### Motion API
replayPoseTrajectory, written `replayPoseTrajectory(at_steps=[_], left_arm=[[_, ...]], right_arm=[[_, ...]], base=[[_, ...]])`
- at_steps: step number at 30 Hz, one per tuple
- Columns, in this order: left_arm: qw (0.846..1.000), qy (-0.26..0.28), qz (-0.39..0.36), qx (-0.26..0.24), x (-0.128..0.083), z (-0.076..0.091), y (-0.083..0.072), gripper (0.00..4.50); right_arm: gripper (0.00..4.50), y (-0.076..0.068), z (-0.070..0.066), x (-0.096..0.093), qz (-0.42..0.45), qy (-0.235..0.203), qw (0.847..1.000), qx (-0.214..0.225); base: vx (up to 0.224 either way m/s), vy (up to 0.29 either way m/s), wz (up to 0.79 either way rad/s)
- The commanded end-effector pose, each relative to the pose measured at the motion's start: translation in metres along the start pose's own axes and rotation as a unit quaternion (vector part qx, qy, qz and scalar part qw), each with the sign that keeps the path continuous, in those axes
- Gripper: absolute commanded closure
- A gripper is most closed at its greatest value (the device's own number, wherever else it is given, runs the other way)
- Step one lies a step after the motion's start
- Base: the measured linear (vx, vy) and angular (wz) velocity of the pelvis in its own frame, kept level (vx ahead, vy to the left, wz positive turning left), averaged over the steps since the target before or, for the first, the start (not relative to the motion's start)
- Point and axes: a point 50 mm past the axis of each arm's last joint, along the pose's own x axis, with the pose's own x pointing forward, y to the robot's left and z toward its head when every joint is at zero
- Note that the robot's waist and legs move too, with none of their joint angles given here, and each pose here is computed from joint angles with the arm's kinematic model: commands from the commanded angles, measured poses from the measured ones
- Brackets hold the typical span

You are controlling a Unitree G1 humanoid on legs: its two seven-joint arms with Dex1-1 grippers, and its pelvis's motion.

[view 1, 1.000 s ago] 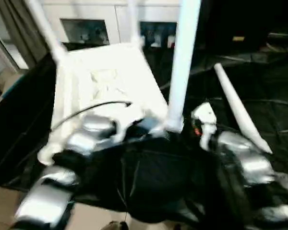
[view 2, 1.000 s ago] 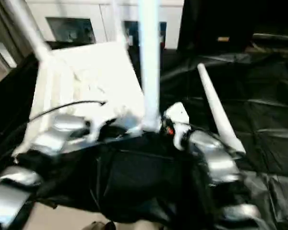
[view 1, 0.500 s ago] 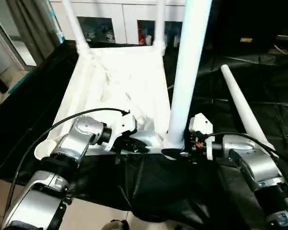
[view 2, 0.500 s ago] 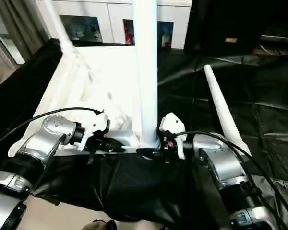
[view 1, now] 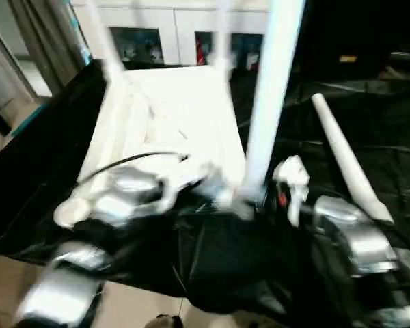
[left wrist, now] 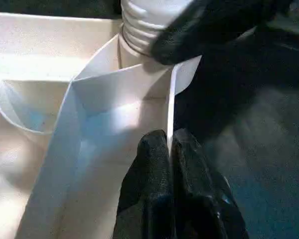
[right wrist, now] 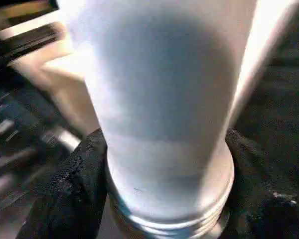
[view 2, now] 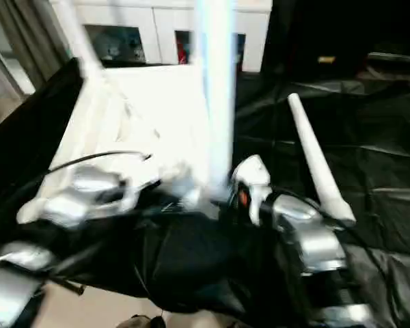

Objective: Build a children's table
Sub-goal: Rotate leg to tighten

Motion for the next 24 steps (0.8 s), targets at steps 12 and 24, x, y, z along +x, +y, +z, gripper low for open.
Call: replayPoseTrajectory(at_steps=[12,24], left_arm=[[0.994,-0.043,0.1,-0.024,0.039,0.028,-0.001,4.5],[0.996,-0.027,-0.076,0.035,0.005,0.002,-0.015,4.5]], right_arm=[[1.02,0.031,-0.007,0.042,-0.041,-0.011,0.997,0.063],[0.57,0.015,0.003,-0.007,0.167,0.019,0.985,-0.044]], base=[[0.0,0.0,0.0],[0.0,0.0,0.0]])
